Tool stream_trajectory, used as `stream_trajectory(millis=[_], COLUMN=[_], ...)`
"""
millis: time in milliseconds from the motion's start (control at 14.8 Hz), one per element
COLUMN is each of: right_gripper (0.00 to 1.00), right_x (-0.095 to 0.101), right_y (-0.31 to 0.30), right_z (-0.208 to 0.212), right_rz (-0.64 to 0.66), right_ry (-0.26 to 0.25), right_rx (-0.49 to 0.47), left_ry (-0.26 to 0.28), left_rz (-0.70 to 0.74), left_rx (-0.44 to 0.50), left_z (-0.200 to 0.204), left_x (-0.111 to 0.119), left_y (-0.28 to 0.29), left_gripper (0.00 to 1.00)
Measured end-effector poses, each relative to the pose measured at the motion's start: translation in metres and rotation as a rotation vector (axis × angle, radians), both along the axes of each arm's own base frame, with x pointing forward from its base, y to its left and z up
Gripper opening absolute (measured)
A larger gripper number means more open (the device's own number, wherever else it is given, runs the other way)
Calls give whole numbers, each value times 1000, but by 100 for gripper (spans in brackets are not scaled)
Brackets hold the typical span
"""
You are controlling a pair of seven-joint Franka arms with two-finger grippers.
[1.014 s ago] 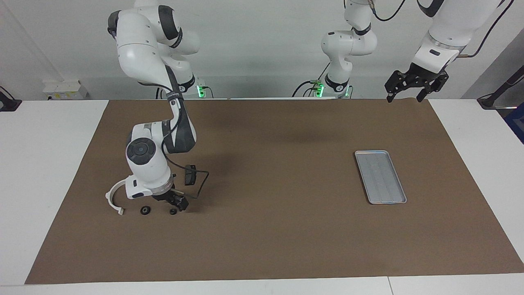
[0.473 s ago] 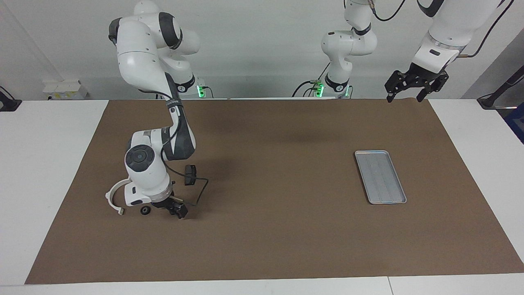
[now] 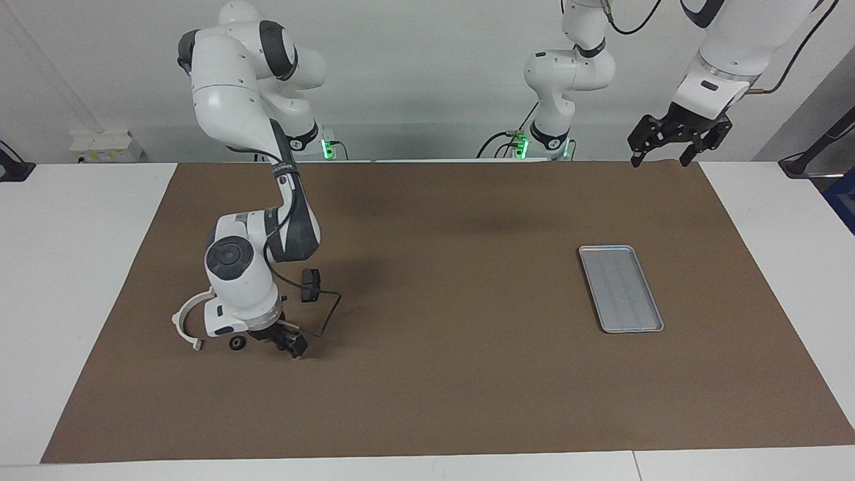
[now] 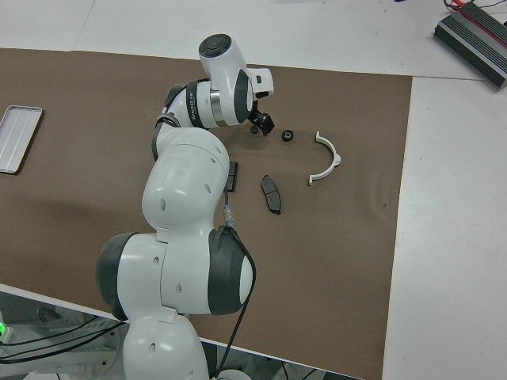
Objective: Pick bearing gear from pile to tray
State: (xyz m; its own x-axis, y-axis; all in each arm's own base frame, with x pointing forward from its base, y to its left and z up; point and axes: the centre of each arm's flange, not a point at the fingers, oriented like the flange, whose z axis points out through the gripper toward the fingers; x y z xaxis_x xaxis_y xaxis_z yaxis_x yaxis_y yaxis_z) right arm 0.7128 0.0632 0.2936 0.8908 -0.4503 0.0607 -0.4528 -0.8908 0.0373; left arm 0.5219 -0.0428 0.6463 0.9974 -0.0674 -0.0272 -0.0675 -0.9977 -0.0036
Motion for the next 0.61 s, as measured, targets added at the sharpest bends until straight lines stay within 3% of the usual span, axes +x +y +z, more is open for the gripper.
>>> stream_trajectory(millis=[608], right_gripper=[100], right_x=[-1], right_y=[1], right_z=[-7], right_rz=[-4], right_ry=[9], right_rx=[1], left_ry=[0], left_rz=[0], left_rx=[0], left_z=[0], left_x=[0], left_y=[0], left_gripper=[100])
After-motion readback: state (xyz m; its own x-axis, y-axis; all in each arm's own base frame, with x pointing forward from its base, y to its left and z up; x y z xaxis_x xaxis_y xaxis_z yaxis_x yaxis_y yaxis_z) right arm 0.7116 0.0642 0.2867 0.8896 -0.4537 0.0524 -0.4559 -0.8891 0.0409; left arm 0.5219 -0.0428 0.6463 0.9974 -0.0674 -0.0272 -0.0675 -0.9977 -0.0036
